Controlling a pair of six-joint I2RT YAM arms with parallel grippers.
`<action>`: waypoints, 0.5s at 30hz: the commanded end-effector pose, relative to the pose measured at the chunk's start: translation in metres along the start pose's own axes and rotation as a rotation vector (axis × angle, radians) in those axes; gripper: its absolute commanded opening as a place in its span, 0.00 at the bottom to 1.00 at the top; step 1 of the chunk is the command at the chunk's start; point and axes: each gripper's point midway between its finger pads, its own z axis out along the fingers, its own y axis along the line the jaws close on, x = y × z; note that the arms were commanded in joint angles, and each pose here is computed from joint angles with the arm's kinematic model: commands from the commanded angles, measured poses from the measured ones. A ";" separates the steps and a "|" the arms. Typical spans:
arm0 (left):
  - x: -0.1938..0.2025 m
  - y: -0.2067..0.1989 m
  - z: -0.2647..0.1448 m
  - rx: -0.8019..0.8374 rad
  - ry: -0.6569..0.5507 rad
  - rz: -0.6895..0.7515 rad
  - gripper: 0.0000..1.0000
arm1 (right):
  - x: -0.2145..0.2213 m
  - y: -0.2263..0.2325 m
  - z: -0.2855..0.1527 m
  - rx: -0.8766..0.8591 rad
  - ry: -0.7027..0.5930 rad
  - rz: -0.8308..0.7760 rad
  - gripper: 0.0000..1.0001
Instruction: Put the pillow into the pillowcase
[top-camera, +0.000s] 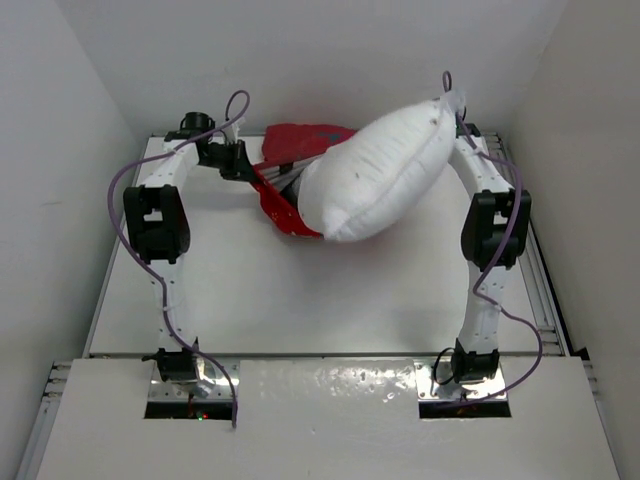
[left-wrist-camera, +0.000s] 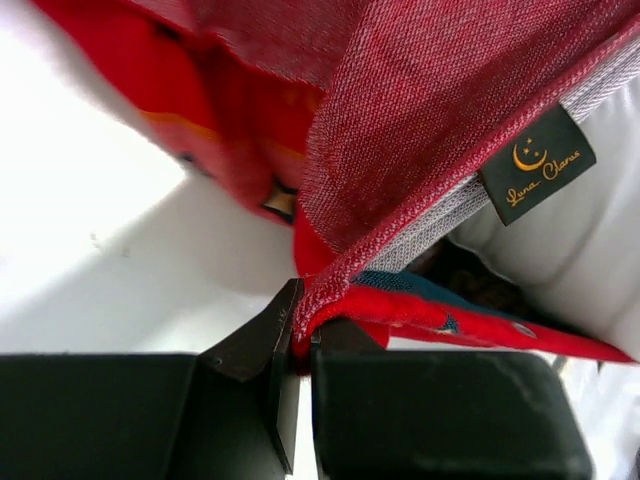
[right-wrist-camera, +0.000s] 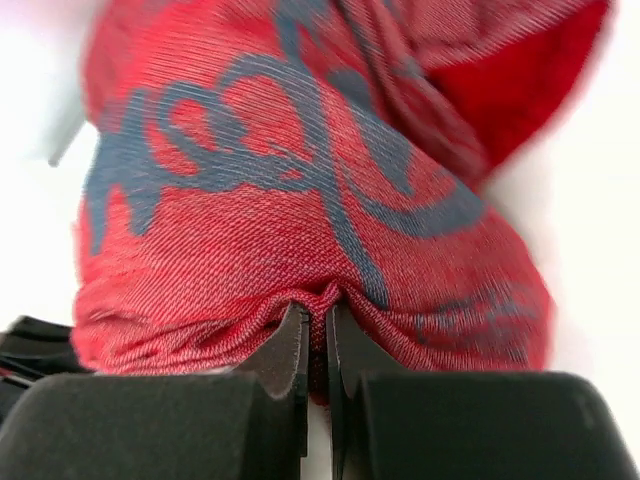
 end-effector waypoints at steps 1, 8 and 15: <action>0.022 0.056 -0.050 -0.182 0.017 -0.020 0.00 | -0.018 -0.117 -0.012 0.382 -0.050 -0.048 0.00; 0.024 0.068 -0.049 -0.316 0.001 -0.025 0.00 | -0.032 -0.065 -0.042 0.082 -0.036 0.067 0.59; 0.018 0.023 -0.055 -0.178 -0.045 0.108 0.00 | -0.022 -0.016 -0.105 -0.085 -0.149 -0.308 0.99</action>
